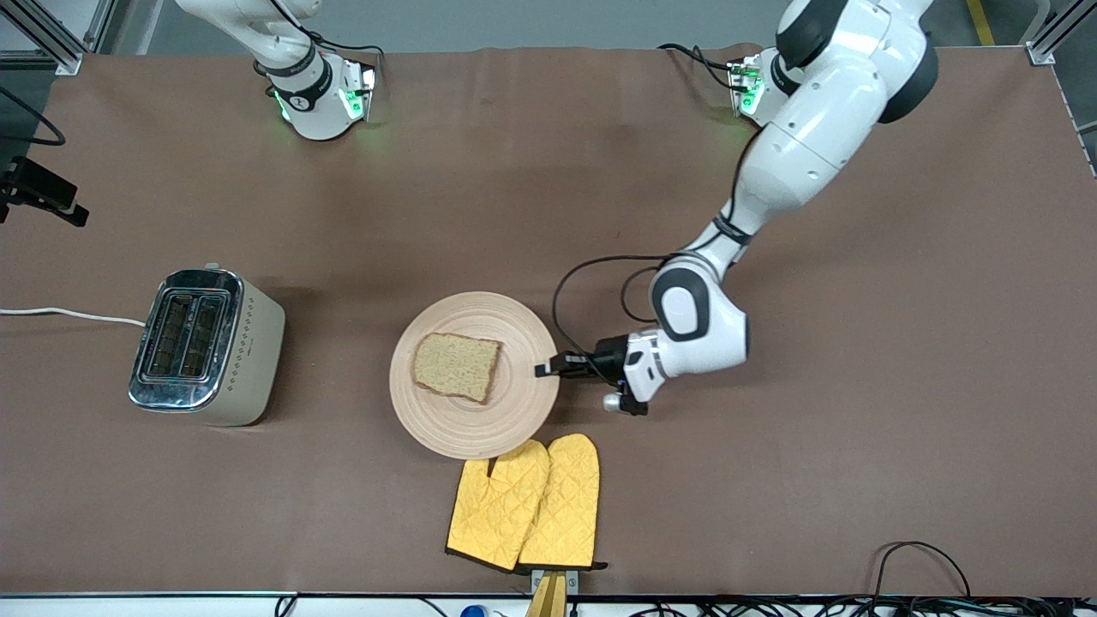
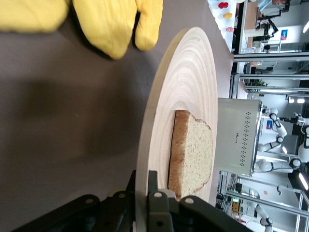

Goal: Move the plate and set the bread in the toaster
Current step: 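Slide the plate with the left gripper toward the toaster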

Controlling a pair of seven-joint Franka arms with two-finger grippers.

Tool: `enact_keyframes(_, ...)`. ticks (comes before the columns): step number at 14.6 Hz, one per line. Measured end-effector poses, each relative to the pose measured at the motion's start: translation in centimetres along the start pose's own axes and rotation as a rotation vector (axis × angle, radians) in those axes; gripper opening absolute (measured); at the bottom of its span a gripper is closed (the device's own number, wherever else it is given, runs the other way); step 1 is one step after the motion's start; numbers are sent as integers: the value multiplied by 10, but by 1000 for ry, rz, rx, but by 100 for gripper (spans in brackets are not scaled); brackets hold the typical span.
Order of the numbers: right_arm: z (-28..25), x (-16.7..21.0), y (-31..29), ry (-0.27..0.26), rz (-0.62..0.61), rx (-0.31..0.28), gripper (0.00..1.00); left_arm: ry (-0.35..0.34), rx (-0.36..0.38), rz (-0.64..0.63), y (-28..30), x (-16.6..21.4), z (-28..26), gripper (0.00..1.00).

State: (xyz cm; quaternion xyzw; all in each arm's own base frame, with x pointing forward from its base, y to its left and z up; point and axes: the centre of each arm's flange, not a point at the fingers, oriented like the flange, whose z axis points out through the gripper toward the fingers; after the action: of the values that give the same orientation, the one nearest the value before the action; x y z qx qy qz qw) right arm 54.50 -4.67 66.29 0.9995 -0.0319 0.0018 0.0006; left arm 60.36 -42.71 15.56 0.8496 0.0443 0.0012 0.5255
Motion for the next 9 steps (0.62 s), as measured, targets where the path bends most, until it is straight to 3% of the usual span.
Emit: enact_keyframes(9, 0, 0, 0, -1, 0, 0, 100, -30, -5, -34, -6, -43, 61, 9)
